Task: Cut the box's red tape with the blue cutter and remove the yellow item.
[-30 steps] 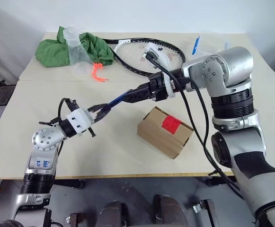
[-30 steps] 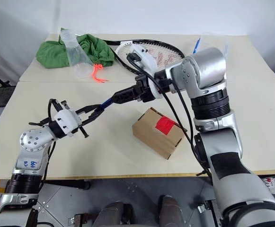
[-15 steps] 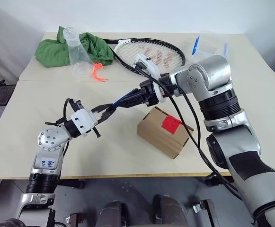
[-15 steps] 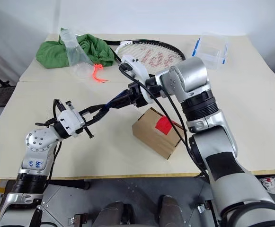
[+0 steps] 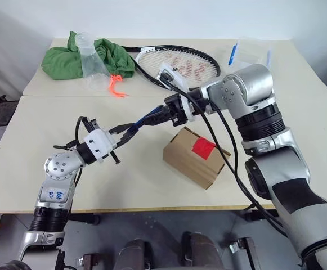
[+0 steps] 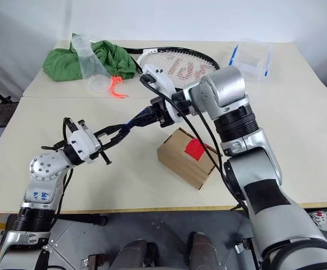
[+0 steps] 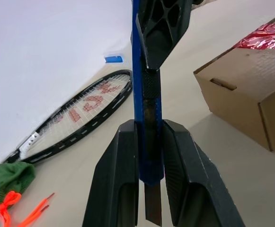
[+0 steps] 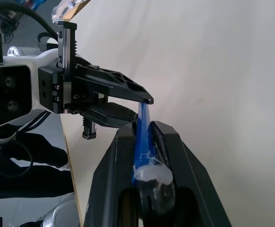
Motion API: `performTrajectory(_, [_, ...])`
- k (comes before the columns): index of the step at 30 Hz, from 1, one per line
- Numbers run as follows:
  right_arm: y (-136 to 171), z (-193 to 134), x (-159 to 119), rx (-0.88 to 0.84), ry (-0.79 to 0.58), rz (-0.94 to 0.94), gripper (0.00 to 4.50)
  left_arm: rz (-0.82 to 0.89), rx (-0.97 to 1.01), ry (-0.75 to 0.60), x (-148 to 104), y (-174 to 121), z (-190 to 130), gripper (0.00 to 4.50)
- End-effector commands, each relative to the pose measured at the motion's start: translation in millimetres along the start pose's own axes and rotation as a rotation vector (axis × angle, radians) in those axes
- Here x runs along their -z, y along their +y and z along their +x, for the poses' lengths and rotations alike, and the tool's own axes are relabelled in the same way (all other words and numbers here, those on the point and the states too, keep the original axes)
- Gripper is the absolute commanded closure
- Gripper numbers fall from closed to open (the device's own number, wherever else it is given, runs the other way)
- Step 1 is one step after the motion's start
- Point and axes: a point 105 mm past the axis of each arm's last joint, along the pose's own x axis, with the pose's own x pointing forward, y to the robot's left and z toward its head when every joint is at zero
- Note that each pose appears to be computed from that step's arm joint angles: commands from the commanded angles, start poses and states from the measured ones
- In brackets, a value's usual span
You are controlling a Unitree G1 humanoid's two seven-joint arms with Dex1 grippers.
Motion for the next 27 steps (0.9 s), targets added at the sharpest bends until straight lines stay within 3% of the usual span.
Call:
performTrajectory(1, [10,-12,-13,-0.006,-0.049,-0.072,4.37,-0.085,-0.052,0.081,9,10,-12,2.76])
performTrajectory(5, [7,-22,-14,0.024,-0.08,-0.08,4.37,-0.095,-0.161,0.104,8,28,-32,1.56])
performTrajectory(10, [4,-41,-18,0.059,-0.138,-0.082,4.37,-0.265,-0.272,0.122,7,29,-80,0.11])
performTrajectory(12, [4,-46,-18,0.068,-0.15,-0.081,4.37,-0.323,-0.253,0.133,6,14,-88,0.0])
performTrajectory(15, [3,-56,-21,0.091,-0.183,-0.089,4.37,-0.536,-0.15,0.11,-3,-36,-93,0.0])
performTrajectory(18, [0,-68,-23,0.125,-0.217,-0.095,4.37,-0.669,-0.005,0.076,-20,-76,-78,0.0])
performTrajectory(24, [-2,-102,-21,0.207,-0.33,-0.227,4.37,-0.605,0.048,-0.118,-58,-73,-10,0.0])
performTrajectory(27, [-4,-119,-12,0.274,-0.348,-0.28,4.37,-0.585,0.074,-0.137,-63,-71,16,0.0])
